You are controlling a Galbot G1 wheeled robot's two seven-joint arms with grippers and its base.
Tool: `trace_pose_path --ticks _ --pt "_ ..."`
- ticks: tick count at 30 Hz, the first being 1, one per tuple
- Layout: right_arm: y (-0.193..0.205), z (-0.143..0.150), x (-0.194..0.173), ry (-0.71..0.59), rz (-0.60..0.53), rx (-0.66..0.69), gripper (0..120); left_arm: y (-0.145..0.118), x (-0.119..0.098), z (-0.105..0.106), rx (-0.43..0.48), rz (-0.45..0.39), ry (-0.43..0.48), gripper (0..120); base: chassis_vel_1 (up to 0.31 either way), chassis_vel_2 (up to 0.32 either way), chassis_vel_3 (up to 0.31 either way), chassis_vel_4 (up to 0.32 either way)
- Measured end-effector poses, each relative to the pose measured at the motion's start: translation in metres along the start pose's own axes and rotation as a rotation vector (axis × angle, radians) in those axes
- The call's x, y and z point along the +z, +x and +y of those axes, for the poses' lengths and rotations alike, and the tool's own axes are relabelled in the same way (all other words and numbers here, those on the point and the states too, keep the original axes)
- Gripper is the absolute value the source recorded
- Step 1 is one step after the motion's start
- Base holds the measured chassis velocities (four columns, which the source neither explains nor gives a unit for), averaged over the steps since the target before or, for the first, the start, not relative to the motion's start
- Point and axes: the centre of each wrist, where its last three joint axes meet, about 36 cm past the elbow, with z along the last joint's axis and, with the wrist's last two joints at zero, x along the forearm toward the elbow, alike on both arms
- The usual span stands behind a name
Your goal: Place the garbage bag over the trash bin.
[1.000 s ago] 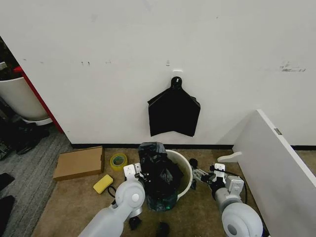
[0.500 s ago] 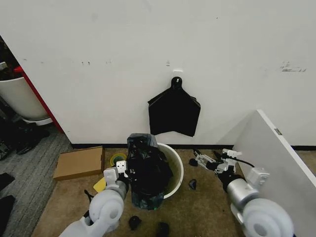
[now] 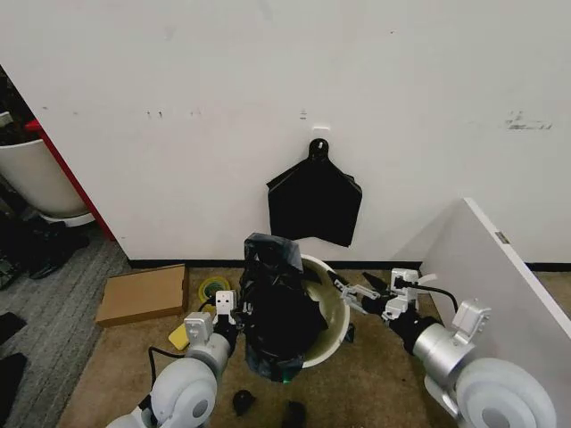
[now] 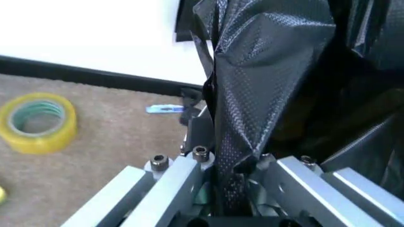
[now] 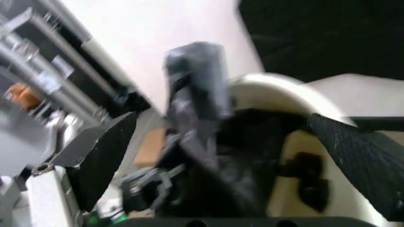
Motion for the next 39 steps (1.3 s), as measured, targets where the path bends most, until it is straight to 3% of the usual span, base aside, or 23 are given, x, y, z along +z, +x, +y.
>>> trace_pose_path --ticks 5,10,16,26,31,39 --pt "-0.009 0.01 0.006 0.003 0.037 -0.025 100 0.0 0.005 -0.002 0.007 -0.014 0.026 1 0.0 0.0 0.0 0.0" --pt "-0.009 0.019 0.009 0.014 0.094 -0.05 100 0.006 0.006 0.003 0.01 -0.014 -0.007 1 0.0 0.0 0.0 0.0" --pt "-0.02 0.009 0.015 0.034 0.117 -0.017 100 0.01 0.001 0.013 0.009 -0.016 -0.065 1 0.0 0.0 0.0 0.0" --pt "-0.031 -0.001 0.018 0.013 0.158 -0.023 100 0.01 0.001 0.011 0.037 -0.015 -0.071 1 0.0 0.0 0.0 0.0" --pt "-0.041 -0.008 0.02 -0.011 0.176 -0.024 88 0.009 0.003 0.01 0.042 -0.008 -0.071 1 0.0 0.0 0.0 0.0" --pt "-0.042 -0.005 0.021 -0.04 0.166 -0.032 59 0.008 0.008 0.012 0.036 0.0 -0.075 1 0.0 0.0 0.0 0.0"
